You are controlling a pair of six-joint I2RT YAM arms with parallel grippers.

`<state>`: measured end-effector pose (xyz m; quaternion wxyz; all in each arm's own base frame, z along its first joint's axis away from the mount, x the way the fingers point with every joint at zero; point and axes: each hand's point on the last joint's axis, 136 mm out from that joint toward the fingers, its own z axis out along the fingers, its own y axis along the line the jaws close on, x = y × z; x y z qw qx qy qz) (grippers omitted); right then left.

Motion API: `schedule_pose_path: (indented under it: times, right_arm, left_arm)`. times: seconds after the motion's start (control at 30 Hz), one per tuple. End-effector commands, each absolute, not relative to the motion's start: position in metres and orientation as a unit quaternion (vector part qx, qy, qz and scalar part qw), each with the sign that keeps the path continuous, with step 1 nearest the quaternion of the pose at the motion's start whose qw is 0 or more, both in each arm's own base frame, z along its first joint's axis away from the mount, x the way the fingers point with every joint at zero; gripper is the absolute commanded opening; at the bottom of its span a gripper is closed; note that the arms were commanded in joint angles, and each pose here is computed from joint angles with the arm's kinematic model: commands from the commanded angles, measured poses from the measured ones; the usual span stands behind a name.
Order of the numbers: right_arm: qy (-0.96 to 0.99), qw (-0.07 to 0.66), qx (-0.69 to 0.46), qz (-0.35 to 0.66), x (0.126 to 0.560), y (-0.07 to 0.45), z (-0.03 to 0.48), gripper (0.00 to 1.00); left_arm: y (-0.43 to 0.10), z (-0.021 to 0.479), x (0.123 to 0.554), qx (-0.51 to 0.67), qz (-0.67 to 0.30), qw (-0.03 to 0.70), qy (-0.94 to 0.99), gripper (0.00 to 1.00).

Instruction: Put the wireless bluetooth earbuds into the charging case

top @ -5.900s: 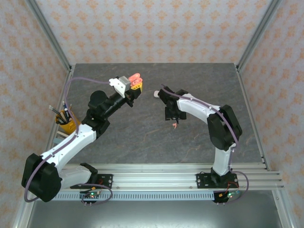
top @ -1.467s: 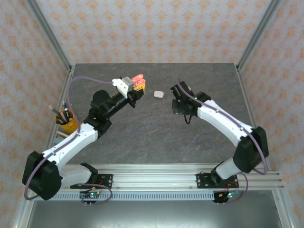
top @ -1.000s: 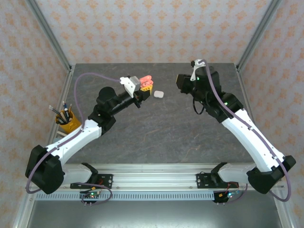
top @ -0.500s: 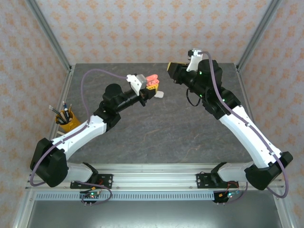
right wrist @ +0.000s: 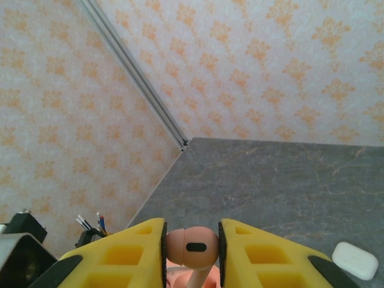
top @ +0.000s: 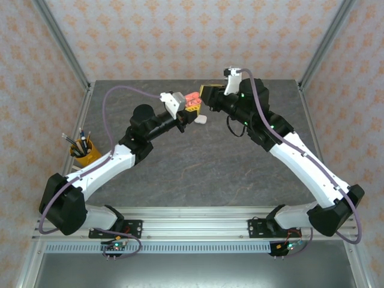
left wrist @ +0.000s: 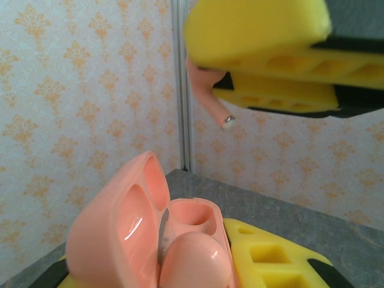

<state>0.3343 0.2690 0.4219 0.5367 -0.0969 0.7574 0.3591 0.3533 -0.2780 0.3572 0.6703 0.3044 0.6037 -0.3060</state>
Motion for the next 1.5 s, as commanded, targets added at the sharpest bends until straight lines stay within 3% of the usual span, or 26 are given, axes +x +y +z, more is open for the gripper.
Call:
schedule_pose_path:
  times: [0.0, 0.87, 1.47]
  right_arm:
    - [0.756, 0.536, -0.112, 0.360, 0.333, 0.276, 0.418, 0.27]
    - [0.782, 0.512, -0.124, 0.333, 0.337, 0.285, 0.382, 0.24]
    - [0.785, 0.501, -0.229, 0.283, 0.315, 0.303, 0.358, 0.23]
  left_arm:
    - [-0.278, 0.386, 0.352, 0.297, -0.307, 0.699, 0.574, 0.00]
    - [-0.278, 0.386, 0.351, 0.296, -0.310, 0.699, 0.573, 0.00]
    - [-0.280, 0.386, 0.353, 0.295, -0.311, 0.699, 0.573, 0.00]
